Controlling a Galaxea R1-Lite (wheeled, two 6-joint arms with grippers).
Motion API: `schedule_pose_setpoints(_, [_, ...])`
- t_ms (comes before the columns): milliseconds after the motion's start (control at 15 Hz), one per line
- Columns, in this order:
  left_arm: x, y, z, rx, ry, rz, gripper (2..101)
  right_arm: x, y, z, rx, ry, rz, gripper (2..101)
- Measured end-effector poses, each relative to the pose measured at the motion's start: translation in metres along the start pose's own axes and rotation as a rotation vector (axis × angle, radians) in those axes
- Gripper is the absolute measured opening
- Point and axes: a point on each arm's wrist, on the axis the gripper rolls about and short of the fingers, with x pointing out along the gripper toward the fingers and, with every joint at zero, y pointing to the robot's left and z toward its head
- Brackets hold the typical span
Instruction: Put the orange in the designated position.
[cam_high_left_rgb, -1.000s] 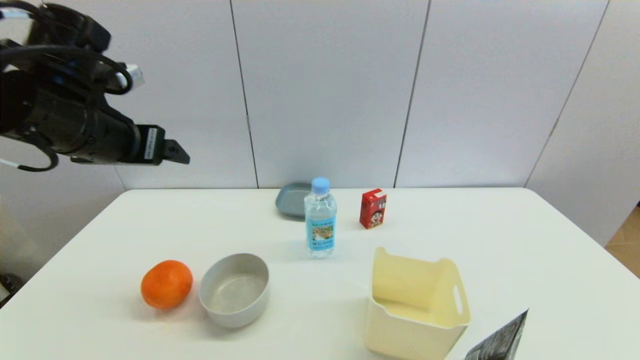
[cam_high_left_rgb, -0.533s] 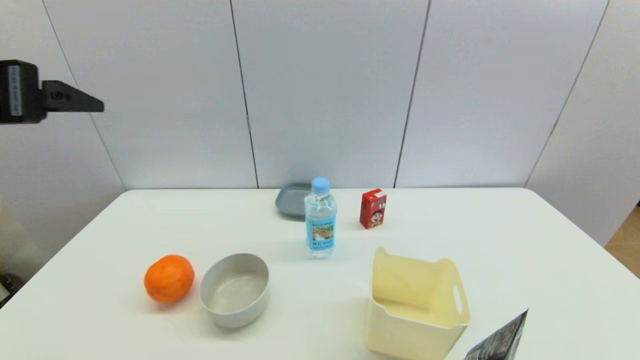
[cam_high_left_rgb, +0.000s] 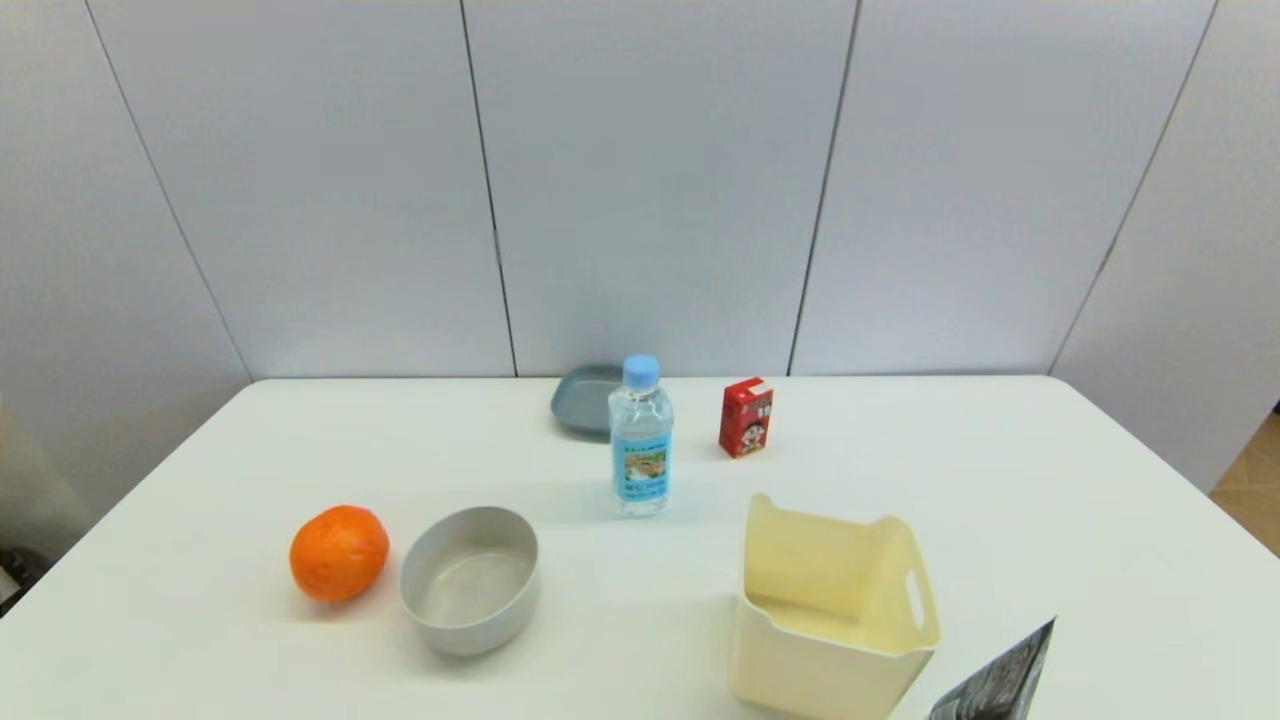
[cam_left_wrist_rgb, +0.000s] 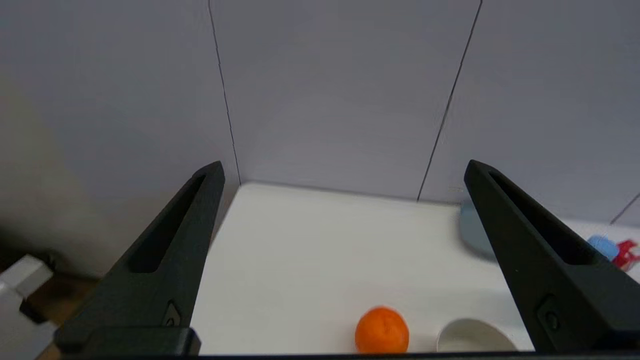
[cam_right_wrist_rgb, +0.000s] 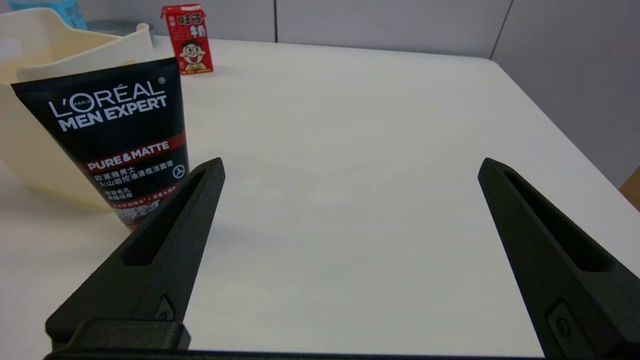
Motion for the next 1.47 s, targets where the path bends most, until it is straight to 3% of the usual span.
schedule_pose_setpoints(333, [-0.055, 0.009, -0.021, -0.033, -0.180, 0.001, 97.1, 0.000, 0.000, 0.000, 0.000, 0.000, 0.000, 100.5])
schedule_pose_setpoints(600, [-0.089, 0.014, -0.056, -0.041, -0.247, 0.008, 97.2, 0.000, 0.000, 0.000, 0.000, 0.000, 0.000, 100.5])
schedule_pose_setpoints(1067, [-0.122, 0.017, -0.142, -0.030, -0.244, -0.012, 97.6, 0.000, 0.000, 0.000, 0.000, 0.000, -0.001, 100.5])
schedule_pose_setpoints(1467, [-0.106, 0.015, -0.229, 0.018, -0.134, -0.052, 97.8, 0.000, 0.000, 0.000, 0.000, 0.000, -0.001, 100.5])
